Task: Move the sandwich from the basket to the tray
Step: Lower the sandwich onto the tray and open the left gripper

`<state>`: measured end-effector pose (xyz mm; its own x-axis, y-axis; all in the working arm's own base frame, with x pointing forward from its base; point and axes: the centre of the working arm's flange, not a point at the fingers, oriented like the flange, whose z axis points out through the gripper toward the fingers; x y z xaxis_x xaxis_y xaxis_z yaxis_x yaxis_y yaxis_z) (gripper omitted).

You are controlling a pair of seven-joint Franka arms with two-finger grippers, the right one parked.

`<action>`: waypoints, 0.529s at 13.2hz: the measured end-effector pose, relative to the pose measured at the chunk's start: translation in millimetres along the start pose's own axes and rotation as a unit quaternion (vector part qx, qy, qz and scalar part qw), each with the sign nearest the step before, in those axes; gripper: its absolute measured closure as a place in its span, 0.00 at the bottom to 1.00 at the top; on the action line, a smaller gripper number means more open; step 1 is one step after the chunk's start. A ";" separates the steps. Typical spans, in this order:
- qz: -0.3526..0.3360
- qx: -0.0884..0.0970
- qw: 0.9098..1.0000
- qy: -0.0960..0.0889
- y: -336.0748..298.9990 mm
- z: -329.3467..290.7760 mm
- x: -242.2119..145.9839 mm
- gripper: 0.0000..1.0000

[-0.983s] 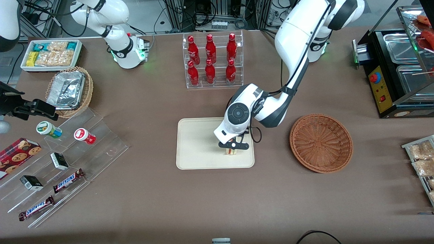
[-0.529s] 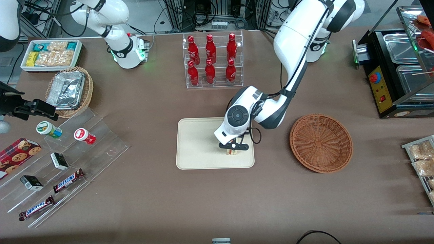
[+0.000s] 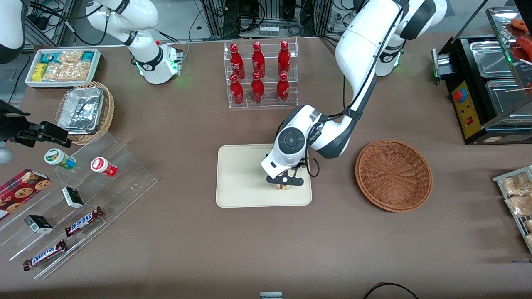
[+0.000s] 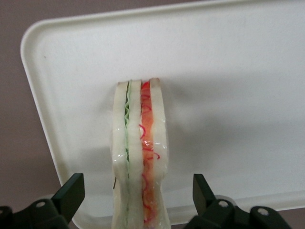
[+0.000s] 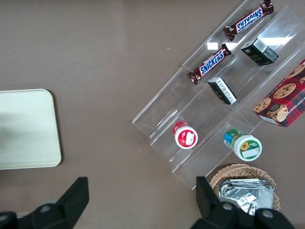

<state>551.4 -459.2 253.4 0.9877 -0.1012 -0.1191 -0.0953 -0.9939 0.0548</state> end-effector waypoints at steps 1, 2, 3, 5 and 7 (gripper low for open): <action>-0.001 -0.003 1.000 0.008 -0.9 -10.3 2.6 0.00; -0.003 -0.006 1.000 0.017 -2.5 -22.6 4.9 0.00; -0.007 -0.009 1.000 0.026 -5.4 -34.8 7.5 0.00; -0.022 -0.011 0.998 0.050 -23.0 -64.4 20.3 0.00; -0.039 -0.011 0.997 0.062 -51.4 -93.1 32.4 0.00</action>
<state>599.8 -407.4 339.0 0.9999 -0.0168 -0.0003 -0.0167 -0.9973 0.0715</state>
